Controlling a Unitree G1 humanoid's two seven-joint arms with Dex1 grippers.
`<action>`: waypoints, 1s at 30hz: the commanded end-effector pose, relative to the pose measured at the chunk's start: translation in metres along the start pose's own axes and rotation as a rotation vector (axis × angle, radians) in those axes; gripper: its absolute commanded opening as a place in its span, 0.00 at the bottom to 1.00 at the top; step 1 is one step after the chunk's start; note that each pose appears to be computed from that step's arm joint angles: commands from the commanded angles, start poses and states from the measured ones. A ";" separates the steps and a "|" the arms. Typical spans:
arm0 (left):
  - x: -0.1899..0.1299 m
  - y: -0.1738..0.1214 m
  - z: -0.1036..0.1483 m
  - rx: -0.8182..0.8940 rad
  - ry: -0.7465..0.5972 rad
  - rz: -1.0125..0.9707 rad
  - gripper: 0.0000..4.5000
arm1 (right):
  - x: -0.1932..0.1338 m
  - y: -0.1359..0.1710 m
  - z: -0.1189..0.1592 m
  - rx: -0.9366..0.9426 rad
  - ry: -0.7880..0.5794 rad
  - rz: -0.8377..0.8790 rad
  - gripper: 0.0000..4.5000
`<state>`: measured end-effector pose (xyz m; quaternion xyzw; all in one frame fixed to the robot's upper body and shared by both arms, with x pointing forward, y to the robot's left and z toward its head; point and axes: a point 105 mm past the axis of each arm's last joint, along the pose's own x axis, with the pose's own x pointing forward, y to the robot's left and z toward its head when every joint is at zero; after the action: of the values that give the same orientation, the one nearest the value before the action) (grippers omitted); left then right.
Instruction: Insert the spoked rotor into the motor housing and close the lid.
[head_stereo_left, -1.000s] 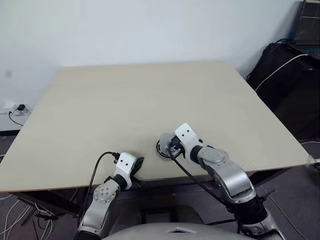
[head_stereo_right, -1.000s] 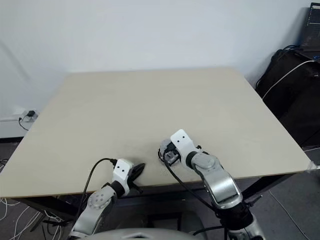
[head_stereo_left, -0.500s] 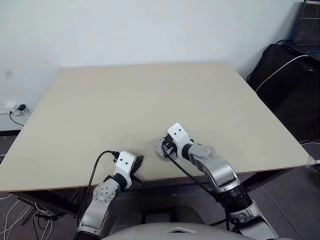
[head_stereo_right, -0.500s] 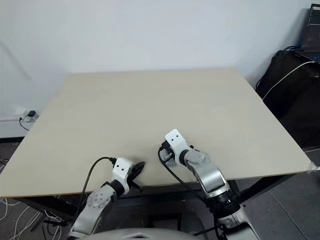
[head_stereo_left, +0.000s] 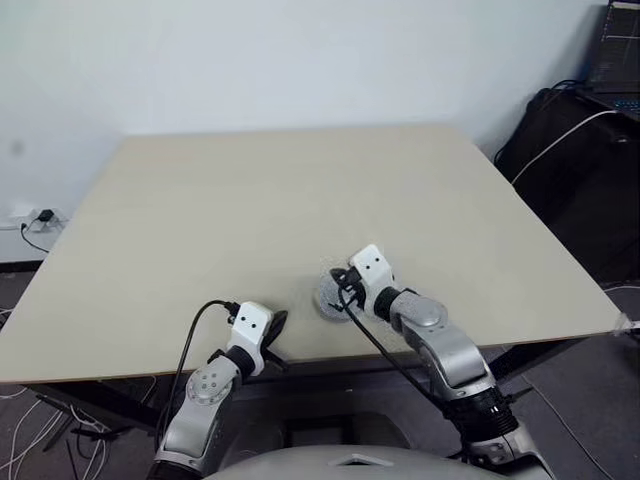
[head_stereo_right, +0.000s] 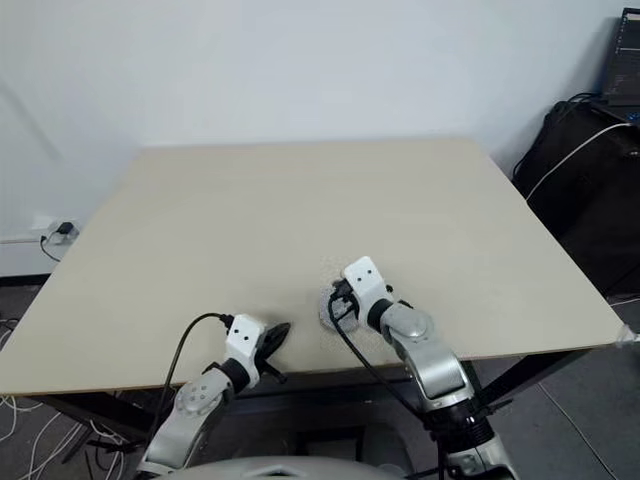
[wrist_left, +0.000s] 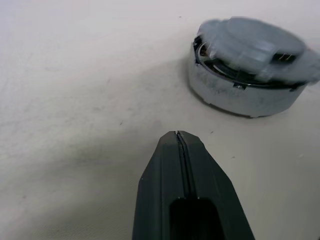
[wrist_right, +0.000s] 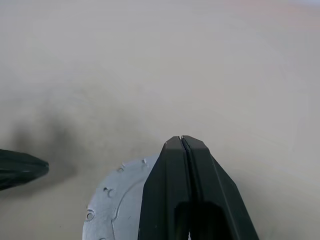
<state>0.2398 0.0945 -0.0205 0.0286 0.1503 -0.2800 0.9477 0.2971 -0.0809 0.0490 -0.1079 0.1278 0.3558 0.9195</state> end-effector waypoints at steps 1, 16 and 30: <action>0.002 -0.002 0.021 0.024 -0.058 -0.008 0.00 | -0.006 0.004 0.007 -0.069 -0.043 0.066 0.14; -0.001 -0.001 0.028 0.029 -0.056 -0.003 0.00 | -0.001 -0.007 -0.016 -0.026 0.004 0.144 0.99; -0.003 0.004 0.027 0.034 -0.055 0.018 0.00 | 0.008 0.005 -0.035 -0.013 0.104 0.264 0.95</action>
<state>0.2423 0.0977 -0.0109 0.0363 0.1524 -0.2725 0.9493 0.2893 -0.0833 0.0066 -0.1128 0.1921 0.4663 0.8561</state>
